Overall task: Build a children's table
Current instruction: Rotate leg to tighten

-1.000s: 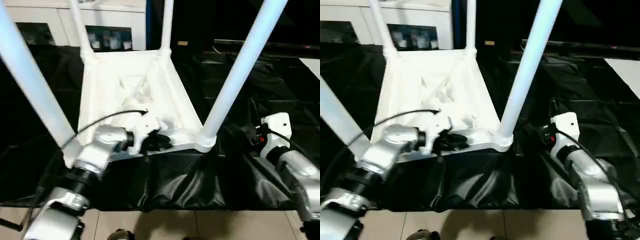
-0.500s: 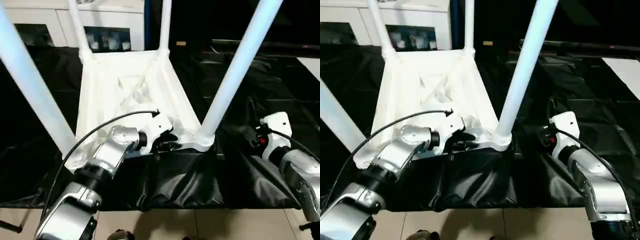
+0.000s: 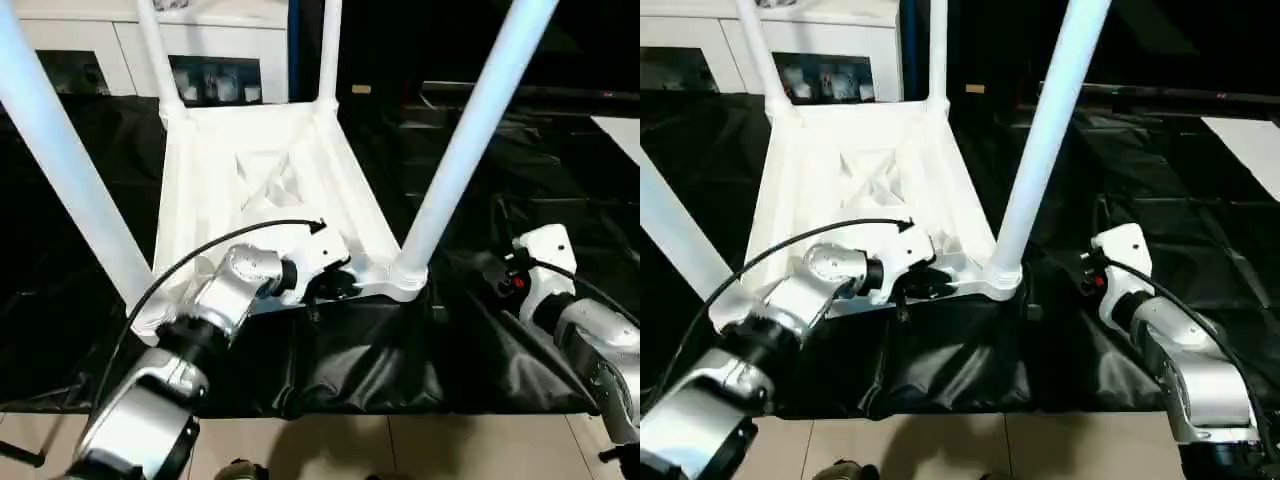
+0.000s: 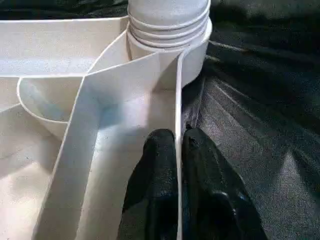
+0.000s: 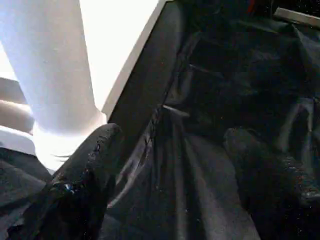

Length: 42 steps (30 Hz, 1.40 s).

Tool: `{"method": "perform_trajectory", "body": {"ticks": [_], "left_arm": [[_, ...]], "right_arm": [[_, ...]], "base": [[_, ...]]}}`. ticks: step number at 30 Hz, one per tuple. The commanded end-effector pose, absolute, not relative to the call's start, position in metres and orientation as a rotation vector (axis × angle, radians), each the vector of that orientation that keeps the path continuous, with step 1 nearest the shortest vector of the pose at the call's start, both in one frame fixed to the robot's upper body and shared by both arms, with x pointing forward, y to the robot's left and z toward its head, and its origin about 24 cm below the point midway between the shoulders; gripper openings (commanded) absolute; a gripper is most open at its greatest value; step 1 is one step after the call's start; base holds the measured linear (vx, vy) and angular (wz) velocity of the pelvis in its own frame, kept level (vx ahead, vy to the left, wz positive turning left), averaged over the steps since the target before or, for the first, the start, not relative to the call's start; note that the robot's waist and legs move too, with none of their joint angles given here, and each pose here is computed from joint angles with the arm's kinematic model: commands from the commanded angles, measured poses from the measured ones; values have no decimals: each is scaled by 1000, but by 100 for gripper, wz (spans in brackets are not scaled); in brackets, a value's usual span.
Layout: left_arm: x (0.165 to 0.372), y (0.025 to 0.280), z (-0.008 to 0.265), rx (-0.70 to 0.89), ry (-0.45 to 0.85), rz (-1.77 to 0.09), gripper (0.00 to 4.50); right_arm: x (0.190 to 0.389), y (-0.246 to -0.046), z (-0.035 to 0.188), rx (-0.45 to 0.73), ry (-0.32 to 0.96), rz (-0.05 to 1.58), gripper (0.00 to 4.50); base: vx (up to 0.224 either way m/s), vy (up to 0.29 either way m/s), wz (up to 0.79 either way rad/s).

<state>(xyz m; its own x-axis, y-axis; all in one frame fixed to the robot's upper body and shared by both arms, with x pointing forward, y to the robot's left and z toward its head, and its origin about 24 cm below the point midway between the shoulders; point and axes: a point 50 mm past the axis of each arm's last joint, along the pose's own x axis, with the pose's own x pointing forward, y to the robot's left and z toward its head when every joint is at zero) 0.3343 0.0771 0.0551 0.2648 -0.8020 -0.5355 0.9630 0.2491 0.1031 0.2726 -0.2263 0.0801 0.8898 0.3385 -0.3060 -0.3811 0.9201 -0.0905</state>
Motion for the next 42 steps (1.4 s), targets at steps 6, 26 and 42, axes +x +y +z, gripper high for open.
{"method": "perform_trajectory", "body": {"ticks": [6, 26, 42], "left_arm": [[333, 79, 51, 484, 455, -1277, 2], [294, 114, 49, 346, 405, -1443, 0], [295, 117, 50, 359, 428, -1429, 0]], "right_arm": [[271, -221, 79, -149, 302, 413, 382], [268, -183, 64, -293, 321, 998, 447], [283, -164, 54, -305, 328, 1123, 432]], "base": [[0, 0, 0], [0, 0, 0], [0, 0, 0]]}}
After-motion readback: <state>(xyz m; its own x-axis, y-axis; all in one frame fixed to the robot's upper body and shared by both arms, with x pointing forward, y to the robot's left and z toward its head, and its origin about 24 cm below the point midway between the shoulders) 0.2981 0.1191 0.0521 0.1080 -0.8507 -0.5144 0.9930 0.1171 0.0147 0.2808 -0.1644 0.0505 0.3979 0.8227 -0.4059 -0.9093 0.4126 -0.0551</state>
